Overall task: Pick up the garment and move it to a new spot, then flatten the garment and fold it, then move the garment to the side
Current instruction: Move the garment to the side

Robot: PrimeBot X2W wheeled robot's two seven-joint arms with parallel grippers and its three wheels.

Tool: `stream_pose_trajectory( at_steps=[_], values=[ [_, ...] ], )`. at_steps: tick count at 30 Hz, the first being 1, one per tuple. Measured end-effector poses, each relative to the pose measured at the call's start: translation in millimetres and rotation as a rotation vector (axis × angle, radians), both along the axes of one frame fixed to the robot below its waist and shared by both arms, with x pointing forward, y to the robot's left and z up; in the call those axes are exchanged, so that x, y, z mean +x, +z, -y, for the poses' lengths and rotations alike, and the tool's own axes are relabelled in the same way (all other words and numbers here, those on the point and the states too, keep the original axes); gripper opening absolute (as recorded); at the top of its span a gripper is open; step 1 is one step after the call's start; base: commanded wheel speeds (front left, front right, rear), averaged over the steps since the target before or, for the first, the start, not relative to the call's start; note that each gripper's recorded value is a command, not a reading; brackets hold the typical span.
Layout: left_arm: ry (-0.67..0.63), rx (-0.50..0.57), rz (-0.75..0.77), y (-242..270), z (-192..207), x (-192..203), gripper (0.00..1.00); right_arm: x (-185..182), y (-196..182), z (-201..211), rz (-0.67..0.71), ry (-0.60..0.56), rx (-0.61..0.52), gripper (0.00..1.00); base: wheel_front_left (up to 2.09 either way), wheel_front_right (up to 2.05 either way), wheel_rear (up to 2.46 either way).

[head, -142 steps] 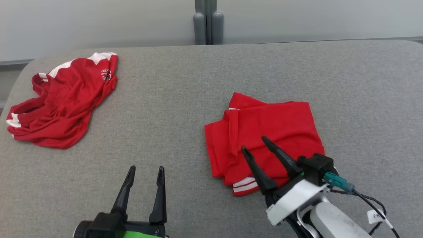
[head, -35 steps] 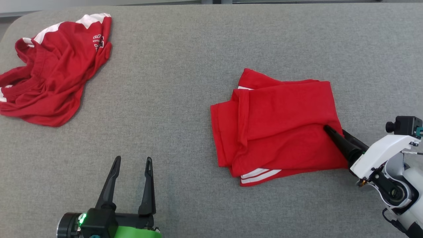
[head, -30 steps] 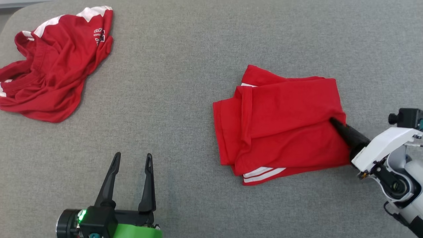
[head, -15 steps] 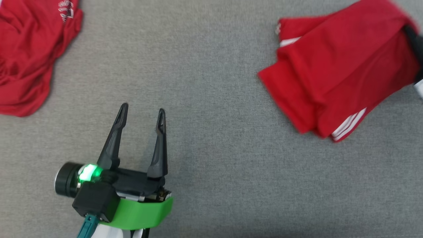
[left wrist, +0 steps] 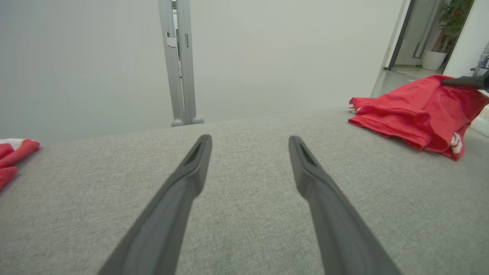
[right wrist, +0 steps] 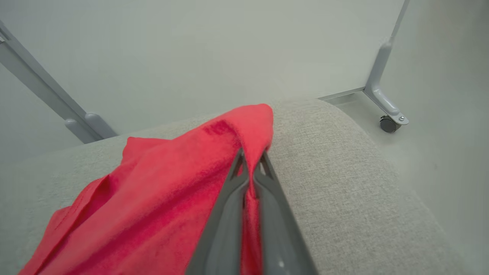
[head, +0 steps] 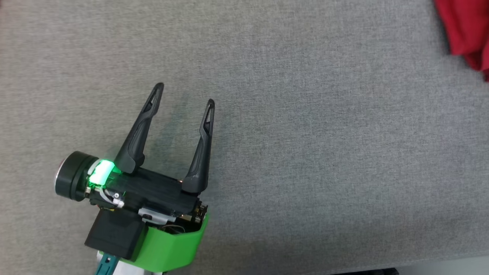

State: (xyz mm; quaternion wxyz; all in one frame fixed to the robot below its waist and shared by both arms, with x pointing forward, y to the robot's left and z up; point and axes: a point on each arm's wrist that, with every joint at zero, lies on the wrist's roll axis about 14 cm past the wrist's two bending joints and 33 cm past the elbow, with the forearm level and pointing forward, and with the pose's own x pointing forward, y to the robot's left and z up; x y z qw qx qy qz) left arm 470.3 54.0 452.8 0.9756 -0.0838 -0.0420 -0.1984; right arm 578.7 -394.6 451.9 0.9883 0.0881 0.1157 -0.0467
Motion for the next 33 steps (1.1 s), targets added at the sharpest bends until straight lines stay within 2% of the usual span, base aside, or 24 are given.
stream_pose_trajectory(
  at_steps=[6,7,8,12,16,21,27,33],
  values=[
    [-0.048,-0.008,-0.013,-17,12,6,1.0,-11,-9,46,-0.033,-0.103,-0.095,0.0,0.0,0.0,0.0],
    [-0.053,-0.009,-0.017,-20,13,6,1.0,-13,-11,50,-0.043,-0.111,-0.112,0.28,0.0,0.0,0.0],
    [-0.057,-0.012,-0.021,-22,15,7,1.0,-14,-12,57,-0.051,-0.122,-0.141,1.0,0.0,0.0,0.0],
    [-0.064,-0.016,-0.023,-24,17,8,1.0,-4,8,72,-0.012,-0.129,-0.286,1.0,0.0,0.0,0.0],
    [-0.052,-0.024,-0.011,-14,17,7,1.0,15,27,47,0.083,-0.075,-0.345,1.0,0.0,0.0,0.0],
    [-0.018,-0.029,0.001,4,11,-1,1.0,9,3,-24,0.111,0.048,-0.255,1.0,0.0,0.0,0.0],
    [0.06,0.002,-0.057,6,-9,-25,1.0,-31,-23,-118,0.094,0.199,-0.111,1.0,0.0,0.0,0.0],
    [0.151,-0.002,-0.12,7,-36,-53,1.0,-74,-12,-180,0.123,0.277,-0.009,1.0,0.0,0.0,0.0]
  ],
)
